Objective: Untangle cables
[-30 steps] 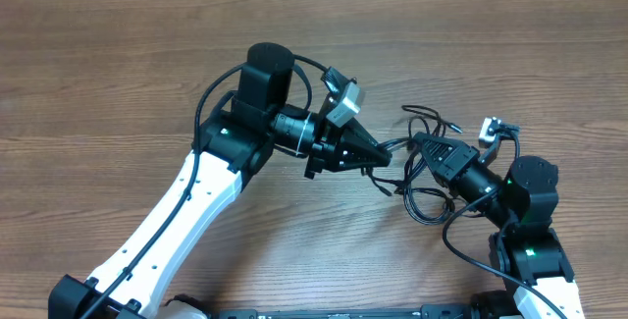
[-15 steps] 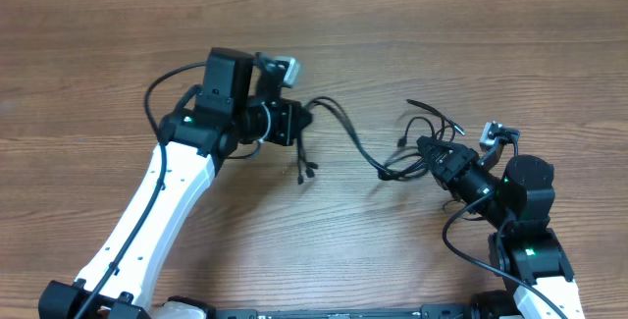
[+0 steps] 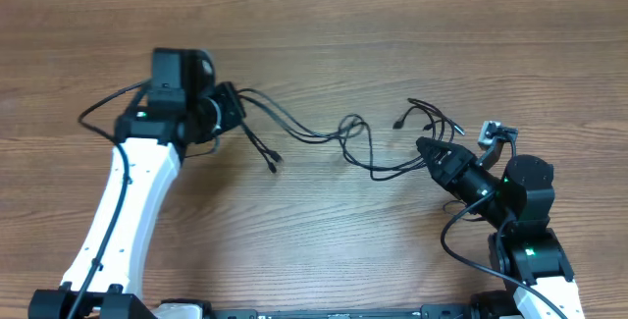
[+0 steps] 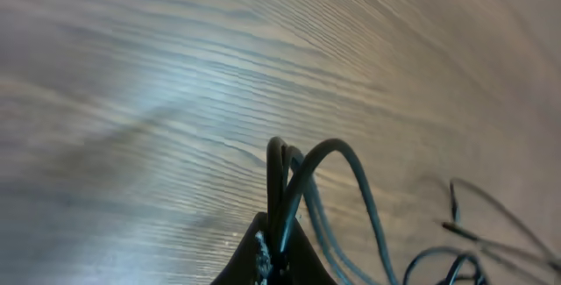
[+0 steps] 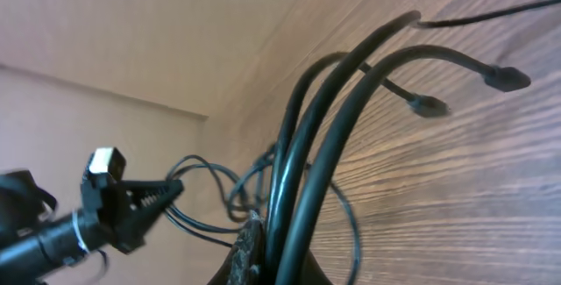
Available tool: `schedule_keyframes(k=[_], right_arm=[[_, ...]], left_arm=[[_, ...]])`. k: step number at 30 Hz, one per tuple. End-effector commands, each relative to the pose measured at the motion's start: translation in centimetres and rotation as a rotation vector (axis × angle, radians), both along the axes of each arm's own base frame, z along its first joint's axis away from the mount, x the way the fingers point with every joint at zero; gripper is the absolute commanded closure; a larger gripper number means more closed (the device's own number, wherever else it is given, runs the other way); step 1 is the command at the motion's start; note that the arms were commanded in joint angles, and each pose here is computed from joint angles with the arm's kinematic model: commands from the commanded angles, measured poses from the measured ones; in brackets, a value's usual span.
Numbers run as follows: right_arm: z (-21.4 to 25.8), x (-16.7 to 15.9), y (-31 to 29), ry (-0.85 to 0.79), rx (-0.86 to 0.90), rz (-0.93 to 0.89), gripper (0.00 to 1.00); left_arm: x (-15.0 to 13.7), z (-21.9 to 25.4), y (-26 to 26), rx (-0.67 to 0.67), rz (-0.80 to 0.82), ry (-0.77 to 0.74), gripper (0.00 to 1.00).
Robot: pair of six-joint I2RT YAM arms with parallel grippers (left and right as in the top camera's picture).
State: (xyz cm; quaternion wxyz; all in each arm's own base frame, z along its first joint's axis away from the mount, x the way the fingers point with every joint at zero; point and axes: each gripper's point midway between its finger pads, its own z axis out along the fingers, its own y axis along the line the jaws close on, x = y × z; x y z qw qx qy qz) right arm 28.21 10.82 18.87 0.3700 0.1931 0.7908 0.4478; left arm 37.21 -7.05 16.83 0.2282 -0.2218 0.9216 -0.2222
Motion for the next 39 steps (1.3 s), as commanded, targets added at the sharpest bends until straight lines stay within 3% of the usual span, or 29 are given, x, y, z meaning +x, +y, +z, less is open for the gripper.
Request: schedule_keyframes(k=[1,10,14,20,21,23,24,29,33,36,39], right_arm=[[0.2,0.1,-0.1,-0.099,-0.129,0.048,0.96],[-1.3,-0.5,-0.3,-0.184,-0.346,0.146,0.96],[-3.0,-0.6,-1.5,-0.135,-0.433,0.118,0.96],[-4.4,-0.7,-2.9,-0.065,-0.485,0.057,0.96],[-4.3,-0.7,-2.9,-0.066,-0.485,0.057,0.96],[-4.3,-0.7,-2.9,-0.066,-0.485,0.057,0.96],[-4.3,-0.7,-2.9,-0.066,-0.485,0.057,0.96],[-4.3,-0.6,-2.9,-0.065,-0.485,0.055,0.96],[-4.3,-0.6,-2.9,-0.061,-0.473,0.046,0.96],[-3.8,-0.4,-2.9,-0.059,-0.437,0.024,0.96],[-2.6,0.2,-2.5,-0.063,-0.340,-0.015,0.96]], left_arm=[[0.6,0.8,2.6,-0.054,0.195,0.024,0.96],[0.2,0.4,4.9,-0.204,0.484,0.127,0.96],[0.2,0.4,5.0,-0.301,0.630,0.171,0.96],[1.0,0.9,5.2,-0.362,0.700,0.159,0.94],[1.1,0.9,5.2,-0.364,0.700,0.154,0.80],[1.1,1.0,5.2,-0.364,0.698,0.150,0.13],[1.1,1.0,5.2,-0.360,0.694,0.149,0.01],[1.1,1.0,5.2,-0.241,0.526,0.093,0.00],[0.8,1.3,3.6,-0.114,0.188,0.010,0.00],[0.3,1.5,2.2,-0.085,-0.005,-0.031,0.00],[-0.6,1.2,1.2,-0.076,-0.083,-0.019,0.00]])
